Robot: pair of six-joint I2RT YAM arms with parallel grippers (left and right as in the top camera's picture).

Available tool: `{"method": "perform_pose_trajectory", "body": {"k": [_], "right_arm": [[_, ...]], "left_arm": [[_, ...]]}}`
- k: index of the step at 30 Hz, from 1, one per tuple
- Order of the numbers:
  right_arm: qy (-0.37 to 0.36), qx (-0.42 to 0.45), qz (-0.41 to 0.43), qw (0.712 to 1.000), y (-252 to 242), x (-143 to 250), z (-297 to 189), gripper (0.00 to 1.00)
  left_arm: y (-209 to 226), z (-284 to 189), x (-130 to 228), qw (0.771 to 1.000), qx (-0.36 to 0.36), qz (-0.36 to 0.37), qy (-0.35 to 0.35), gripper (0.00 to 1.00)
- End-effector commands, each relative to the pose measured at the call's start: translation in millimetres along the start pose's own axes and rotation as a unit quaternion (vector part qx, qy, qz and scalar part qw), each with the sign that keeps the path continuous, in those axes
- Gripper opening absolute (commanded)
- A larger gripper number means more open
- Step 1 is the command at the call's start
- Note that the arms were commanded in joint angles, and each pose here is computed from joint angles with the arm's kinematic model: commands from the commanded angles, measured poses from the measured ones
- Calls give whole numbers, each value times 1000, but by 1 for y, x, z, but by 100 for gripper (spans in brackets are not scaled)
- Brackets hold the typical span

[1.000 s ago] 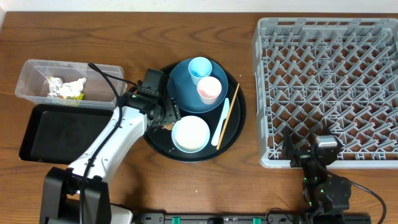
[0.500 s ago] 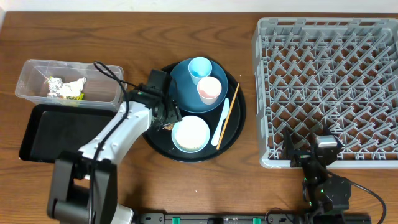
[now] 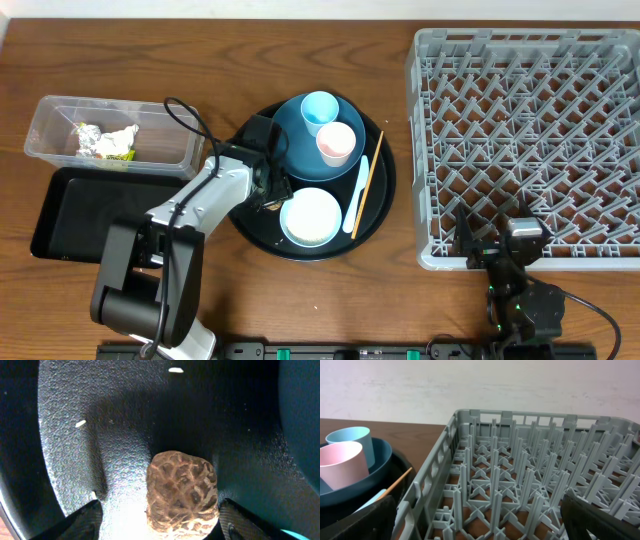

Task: Sort waste into correct bins and load items into the dishwasher rack
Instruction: 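Move the left gripper to the brown shell on the tray and grasp it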

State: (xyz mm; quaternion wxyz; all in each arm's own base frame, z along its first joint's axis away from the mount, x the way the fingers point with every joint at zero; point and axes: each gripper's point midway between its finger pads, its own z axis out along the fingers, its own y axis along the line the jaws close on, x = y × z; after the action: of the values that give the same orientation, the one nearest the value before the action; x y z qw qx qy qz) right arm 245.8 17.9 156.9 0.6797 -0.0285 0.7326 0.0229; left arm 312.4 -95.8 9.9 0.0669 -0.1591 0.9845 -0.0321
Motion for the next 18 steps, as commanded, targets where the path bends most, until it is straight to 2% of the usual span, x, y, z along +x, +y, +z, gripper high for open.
{"method": "perform_pose_trajectory", "body": {"k": [1,4,9,18], "right_arm": [[1,2,-4,1000,0,1,0,99],[1,2,-4,1000,0,1,0,99],[0,2,-4,1000,0,1,0,99],[1,2,-4,1000,0,1,0,99]], "left_arm": [[3,4,3,1000,-9,1,5,69],[3,4,3,1000,-9,1,5,62],[4,4,2,1000,-10,0,3,58],[4,4,1,1000,-10,0,2,58]]}}
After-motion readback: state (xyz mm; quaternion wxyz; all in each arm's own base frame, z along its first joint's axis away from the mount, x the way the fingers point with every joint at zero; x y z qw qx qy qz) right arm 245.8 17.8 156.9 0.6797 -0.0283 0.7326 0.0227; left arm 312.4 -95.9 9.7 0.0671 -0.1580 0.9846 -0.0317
